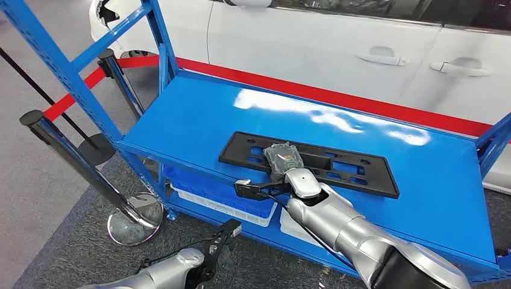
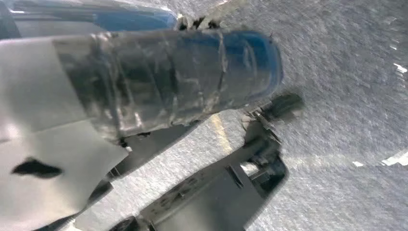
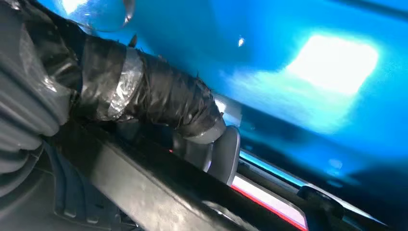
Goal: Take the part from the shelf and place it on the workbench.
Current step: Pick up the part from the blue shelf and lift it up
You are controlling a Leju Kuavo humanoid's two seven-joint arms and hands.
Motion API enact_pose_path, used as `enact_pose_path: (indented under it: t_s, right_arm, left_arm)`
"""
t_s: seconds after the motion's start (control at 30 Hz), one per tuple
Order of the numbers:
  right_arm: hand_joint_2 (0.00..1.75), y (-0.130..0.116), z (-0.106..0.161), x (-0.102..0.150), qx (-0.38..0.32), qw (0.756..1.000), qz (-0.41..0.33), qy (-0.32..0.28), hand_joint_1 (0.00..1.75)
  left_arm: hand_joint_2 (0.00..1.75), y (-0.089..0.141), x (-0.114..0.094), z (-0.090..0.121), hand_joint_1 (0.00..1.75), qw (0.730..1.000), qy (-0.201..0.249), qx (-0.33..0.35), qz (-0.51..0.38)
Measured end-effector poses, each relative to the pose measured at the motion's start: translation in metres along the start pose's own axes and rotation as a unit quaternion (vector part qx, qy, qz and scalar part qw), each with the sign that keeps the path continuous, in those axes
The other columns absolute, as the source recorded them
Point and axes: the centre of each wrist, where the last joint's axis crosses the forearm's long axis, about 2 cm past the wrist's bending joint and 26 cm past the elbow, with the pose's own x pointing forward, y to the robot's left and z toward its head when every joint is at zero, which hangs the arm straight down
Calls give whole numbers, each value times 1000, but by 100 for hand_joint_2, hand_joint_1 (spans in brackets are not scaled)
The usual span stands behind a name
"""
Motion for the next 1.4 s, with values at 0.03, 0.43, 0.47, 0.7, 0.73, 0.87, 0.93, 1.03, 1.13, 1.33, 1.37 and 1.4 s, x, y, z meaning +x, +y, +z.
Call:
enact_pose_path:
  t_s: [0.03, 0.43, 0.47, 0.7, 0.73, 0.87, 0.93, 1.03, 1.13, 1.33, 1.37, 1.4]
  right_arm:
    - [175, 0, 0, 0, 0, 1000, 0, 0, 167]
    - [175, 2, 1, 2, -4, 1000, 7, -13, 167]
    - [175, 2, 1, 2, -5, 1000, 7, -13, 164]
    - [175, 0, 1, 3, -46, 999, 6, -28, 150]
    - [175, -2, 0, 4, -62, 997, 8, -34, 152]
    - [175, -14, -1, 11, -143, 987, 11, -68, 157]
    - [175, -28, -3, 18, -186, 979, 10, -87, 160]
    - [175, -49, -4, 33, -242, 963, 8, -117, 163]
    - [175, -64, -2, 48, -284, 948, 9, -145, 163]
    - [175, -98, 19, 92, -378, 902, 14, -210, 160]
    - [175, -100, 23, 97, -388, 896, 12, -218, 159]
    - [175, -103, 28, 102, -398, 889, 8, -226, 158]
  left_arm:
    - [0, 0, 0, 0, 0, 1000, -4, -2, 1]
    - [0, -1, 1, 0, 0, 999, -33, -12, -8]
    - [0, 0, 2, 0, 0, 999, -34, -12, -8]
    - [0, 0, 5, 1, 0, 999, -40, 4, -11]
    - [0, 0, 5, 1, 0, 999, -40, 7, -11]
    - [0, 0, 1, 0, 0, 999, -37, 16, -10]
    - [0, 0, 0, 0, 0, 999, -37, 20, -9]
    - [0, 1, 0, 0, 0, 999, -38, 28, -7]
    - [0, 1, -2, 0, 0, 999, -36, 36, -5]
    - [0, 2, -10, -1, 0, 998, -36, 52, 3]
    - [44, 2, -12, -2, 0, 998, -36, 53, 3]
    - [87, 2, -13, -2, 0, 998, -35, 55, 3]
